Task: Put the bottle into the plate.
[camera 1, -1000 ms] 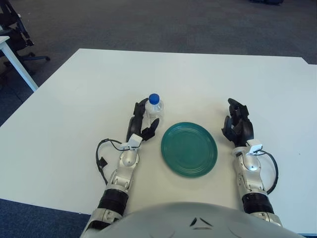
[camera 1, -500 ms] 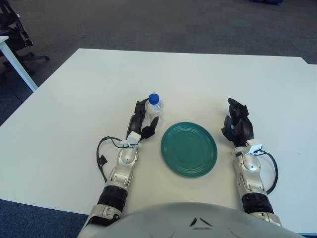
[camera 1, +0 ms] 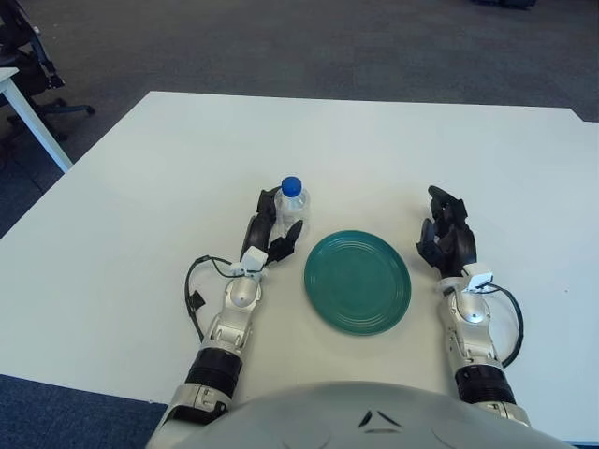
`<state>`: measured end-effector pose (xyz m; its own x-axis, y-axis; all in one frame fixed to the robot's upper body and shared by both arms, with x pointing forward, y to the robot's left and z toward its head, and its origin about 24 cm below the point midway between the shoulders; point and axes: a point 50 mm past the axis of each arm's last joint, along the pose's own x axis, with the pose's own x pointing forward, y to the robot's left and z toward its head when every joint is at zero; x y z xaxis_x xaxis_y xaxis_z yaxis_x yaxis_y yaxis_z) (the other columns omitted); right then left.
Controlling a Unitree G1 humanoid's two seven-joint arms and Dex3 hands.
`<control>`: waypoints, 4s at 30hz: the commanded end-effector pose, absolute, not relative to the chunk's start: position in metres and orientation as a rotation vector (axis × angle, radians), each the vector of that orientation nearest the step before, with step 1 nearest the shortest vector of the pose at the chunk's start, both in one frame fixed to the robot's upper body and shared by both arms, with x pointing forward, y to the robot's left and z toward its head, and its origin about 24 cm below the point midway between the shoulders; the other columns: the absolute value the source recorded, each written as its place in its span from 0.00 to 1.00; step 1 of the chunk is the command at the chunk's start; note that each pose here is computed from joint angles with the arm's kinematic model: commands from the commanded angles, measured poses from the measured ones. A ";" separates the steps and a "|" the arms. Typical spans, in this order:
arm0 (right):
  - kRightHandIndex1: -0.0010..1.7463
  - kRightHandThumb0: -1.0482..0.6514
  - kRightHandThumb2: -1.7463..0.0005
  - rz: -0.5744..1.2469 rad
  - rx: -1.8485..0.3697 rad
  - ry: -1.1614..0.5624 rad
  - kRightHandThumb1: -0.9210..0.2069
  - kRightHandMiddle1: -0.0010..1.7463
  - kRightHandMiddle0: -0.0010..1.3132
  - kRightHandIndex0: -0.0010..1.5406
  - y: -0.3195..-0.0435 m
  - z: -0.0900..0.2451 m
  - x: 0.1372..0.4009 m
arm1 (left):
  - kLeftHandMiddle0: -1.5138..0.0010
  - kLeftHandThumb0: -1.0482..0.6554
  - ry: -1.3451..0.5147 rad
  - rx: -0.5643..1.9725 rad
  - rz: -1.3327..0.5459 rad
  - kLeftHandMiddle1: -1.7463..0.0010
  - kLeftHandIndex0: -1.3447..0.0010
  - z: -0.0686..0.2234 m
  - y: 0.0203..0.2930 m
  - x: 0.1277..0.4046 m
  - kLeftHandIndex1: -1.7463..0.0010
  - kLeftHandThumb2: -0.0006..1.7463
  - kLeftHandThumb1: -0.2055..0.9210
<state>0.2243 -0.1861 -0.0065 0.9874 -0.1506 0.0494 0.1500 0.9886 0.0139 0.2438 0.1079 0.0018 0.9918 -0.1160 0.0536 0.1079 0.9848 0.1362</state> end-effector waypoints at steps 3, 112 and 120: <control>0.08 0.37 0.57 -0.150 0.029 0.110 0.07 0.45 0.00 0.31 -0.177 -0.032 0.207 | 0.74 0.03 0.038 0.094 -0.154 0.98 0.98 -0.011 0.106 0.237 0.42 0.14 1.00; 0.26 0.38 0.48 -0.202 0.046 0.109 0.16 0.58 0.01 0.30 -0.178 -0.039 0.203 | 0.14 0.55 -0.202 0.177 -0.110 0.00 0.24 0.033 0.049 0.234 0.00 0.77 0.40; 0.25 0.39 0.48 -0.197 0.062 0.119 0.16 0.56 0.00 0.29 -0.177 -0.042 0.205 | 0.15 0.56 -0.265 0.091 -0.177 0.00 0.24 0.048 0.048 0.225 0.00 0.76 0.40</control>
